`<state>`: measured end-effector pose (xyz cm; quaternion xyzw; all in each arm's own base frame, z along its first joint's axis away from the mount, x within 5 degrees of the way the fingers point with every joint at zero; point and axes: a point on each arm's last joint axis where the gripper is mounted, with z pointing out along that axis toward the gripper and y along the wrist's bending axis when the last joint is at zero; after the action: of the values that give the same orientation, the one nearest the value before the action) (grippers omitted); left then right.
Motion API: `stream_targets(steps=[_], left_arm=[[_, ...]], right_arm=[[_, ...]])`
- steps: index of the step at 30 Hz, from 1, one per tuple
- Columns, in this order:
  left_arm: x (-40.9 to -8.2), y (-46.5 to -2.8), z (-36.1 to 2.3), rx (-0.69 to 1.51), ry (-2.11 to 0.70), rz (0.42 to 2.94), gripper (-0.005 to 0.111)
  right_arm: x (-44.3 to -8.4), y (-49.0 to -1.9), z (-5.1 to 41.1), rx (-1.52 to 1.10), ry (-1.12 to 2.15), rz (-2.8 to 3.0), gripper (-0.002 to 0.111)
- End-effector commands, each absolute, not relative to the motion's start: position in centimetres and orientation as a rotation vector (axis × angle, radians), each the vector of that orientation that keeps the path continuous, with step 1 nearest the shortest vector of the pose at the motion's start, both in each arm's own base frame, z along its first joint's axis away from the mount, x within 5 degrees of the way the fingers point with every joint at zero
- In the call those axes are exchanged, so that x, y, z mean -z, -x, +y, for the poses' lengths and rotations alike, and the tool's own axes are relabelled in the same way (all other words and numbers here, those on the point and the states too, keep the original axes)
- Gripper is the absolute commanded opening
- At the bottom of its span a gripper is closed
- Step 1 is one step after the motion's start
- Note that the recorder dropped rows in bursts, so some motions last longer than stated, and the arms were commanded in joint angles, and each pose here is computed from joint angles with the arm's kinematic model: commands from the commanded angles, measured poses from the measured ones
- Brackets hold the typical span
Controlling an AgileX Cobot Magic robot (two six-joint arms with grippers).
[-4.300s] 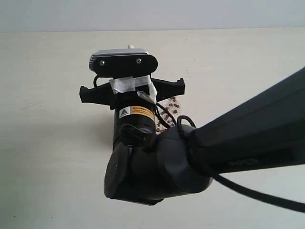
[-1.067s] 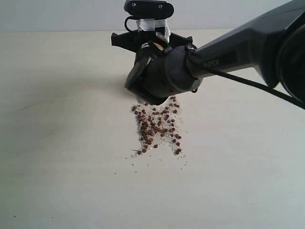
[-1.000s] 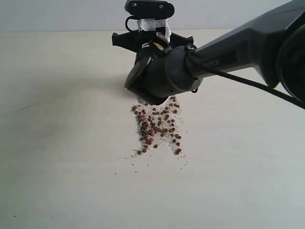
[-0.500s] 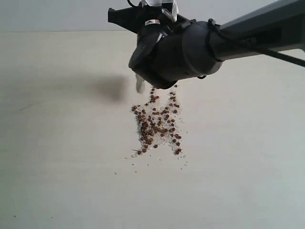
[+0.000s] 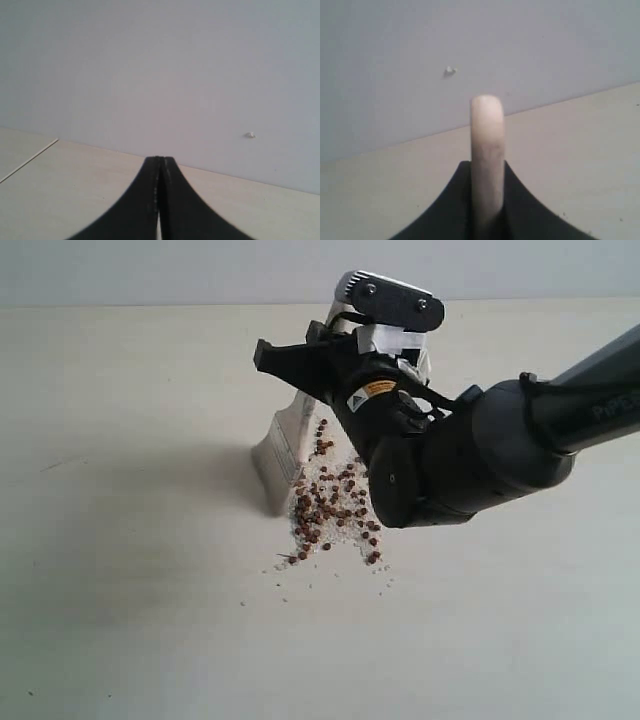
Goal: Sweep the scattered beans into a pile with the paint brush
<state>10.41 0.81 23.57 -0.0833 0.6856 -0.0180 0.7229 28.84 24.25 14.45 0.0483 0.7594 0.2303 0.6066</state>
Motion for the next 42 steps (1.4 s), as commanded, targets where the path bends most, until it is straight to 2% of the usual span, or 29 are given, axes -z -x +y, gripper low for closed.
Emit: stream_targets(steps=[1,9,20,33,42], left_arm=[[-23.5,-10.4,0.8,0.045,0.186,1.515,0.000],[-23.5,-10.4,0.8,0.045,0.186,1.515,0.000],[-23.5,-10.4,0.8,0.045,0.186,1.515,0.000],[-23.5,-10.4,0.8,0.045,0.186,1.515,0.000],[-23.5,-10.4,0.8,0.045,0.186,1.515,0.000]], right_arm=[[-14.7,-28.7,23.6,-0.509,-0.120,1.732,0.000],[-14.7,-28.8,22.7,-0.361,-0.125,1.735,0.000],[-15.6,-28.7,22.2,-0.346,-0.173,1.718,0.000],[-19.5,-27.2,21.5,-0.430,-0.097,1.670,0.000],[-16.9,-23.0,18.4,-0.714,-0.179,1.606,0.000]])
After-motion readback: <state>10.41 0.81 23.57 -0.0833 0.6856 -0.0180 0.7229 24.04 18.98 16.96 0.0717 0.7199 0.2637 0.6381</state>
